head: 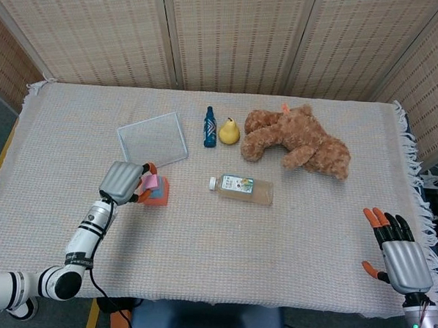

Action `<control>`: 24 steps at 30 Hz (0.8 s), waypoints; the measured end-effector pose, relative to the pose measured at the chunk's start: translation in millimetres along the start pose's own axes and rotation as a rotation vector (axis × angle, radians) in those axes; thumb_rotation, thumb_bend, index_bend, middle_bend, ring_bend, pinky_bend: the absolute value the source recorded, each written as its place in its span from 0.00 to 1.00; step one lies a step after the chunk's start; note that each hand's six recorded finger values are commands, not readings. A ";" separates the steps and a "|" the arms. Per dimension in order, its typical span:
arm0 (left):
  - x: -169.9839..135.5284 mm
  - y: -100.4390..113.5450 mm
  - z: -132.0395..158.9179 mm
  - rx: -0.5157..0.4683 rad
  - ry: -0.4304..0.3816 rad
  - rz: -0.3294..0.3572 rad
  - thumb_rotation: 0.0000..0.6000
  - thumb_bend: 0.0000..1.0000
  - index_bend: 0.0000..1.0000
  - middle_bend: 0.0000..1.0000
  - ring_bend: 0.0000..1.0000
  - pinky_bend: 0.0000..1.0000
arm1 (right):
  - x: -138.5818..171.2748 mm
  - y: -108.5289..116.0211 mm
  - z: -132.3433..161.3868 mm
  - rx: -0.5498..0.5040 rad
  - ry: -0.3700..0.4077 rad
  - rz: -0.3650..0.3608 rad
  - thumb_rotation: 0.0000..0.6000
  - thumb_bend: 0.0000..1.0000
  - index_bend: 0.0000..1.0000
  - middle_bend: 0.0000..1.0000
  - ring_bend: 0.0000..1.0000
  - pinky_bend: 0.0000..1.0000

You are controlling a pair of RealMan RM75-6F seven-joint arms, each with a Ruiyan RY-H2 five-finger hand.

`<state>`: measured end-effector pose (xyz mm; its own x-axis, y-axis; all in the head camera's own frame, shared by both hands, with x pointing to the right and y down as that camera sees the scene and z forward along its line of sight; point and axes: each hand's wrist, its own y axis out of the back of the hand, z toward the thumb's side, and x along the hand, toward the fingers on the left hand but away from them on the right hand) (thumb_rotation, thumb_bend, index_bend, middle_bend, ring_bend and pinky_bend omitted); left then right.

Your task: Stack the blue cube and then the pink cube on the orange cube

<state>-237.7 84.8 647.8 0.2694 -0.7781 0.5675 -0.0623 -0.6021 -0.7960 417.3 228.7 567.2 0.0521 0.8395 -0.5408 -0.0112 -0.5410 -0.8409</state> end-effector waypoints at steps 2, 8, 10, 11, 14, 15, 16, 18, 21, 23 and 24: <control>0.5 0.2 0.2 0.000 0.001 0.003 1.00 0.32 0.30 1.00 1.00 1.00 | 0.1 -0.1 0.0 0.001 0.000 0.001 1.00 0.08 0.00 0.00 0.00 0.00; -0.8 0.8 1.3 -0.003 -0.006 0.007 1.00 0.32 0.26 1.00 1.00 1.00 | -0.1 0.3 -0.5 0.001 -0.003 0.000 1.00 0.08 0.00 0.00 0.00 0.00; -2.0 0.8 1.7 -0.004 -0.008 0.004 1.00 0.32 0.25 1.00 1.00 1.00 | 0.0 0.3 -0.5 0.002 -0.003 0.000 1.00 0.08 0.00 0.00 0.00 0.00; -2.9 1.0 2.1 -0.004 -0.010 0.003 1.00 0.32 0.25 1.00 1.00 1.00 | 0.1 0.3 -0.4 0.002 -0.003 0.000 1.00 0.08 0.00 0.00 0.00 0.00; -9.3 2.9 4.3 -0.003 -0.024 0.008 1.00 0.32 0.25 1.00 1.00 1.00 | 0.4 0.1 -0.1 0.002 -0.001 0.001 1.00 0.08 0.00 0.00 0.00 0.00; -14.0 4.2 4.7 -0.001 -0.032 0.014 1.00 0.32 0.25 1.00 1.00 1.00 | 0.6 0.1 0.0 0.002 0.000 0.002 1.00 0.08 0.00 0.00 0.00 0.00; -18.3 5.3 4.5 0.002 -0.038 0.020 1.00 0.32 0.24 1.00 1.00 1.00 | 0.8 0.1 -0.1 0.002 0.001 0.002 1.00 0.08 0.00 0.00 0.00 0.00; -31.4 7.6 1.4 0.010 -0.052 0.040 1.00 0.32 0.24 0.98 1.00 1.00 | 1.3 0.1 -0.2 0.003 0.002 0.003 1.00 0.08 0.00 0.00 0.00 0.00; -58.5 7.8 -12.0 0.026 -0.063 0.088 1.00 0.33 0.24 0.62 0.68 0.88 | 2.9 0.0 0.2 0.004 0.006 0.005 1.00 0.08 0.00 0.00 0.00 0.00; -81.8 3.5 -26.0 0.040 -0.061 0.118 1.00 0.32 0.23 0.32 0.35 0.58 | 4.6 -0.1 1.2 0.005 0.011 0.006 1.00 0.08 0.00 0.00 0.00 0.00; -100.7 -1.4 -37.7 0.048 -0.053 0.138 1.00 0.33 0.21 0.18 0.19 0.39 | 5.5 -0.1 1.7 0.005 0.013 0.006 1.00 0.08 0.00 0.00 0.00 0.00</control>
<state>-301.0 157.2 599.7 0.3114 -0.8418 0.4409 -0.0569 -0.4797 -0.8756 415.8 233.5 564.3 0.0646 0.8355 -0.5457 -0.0161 -0.5459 -0.8377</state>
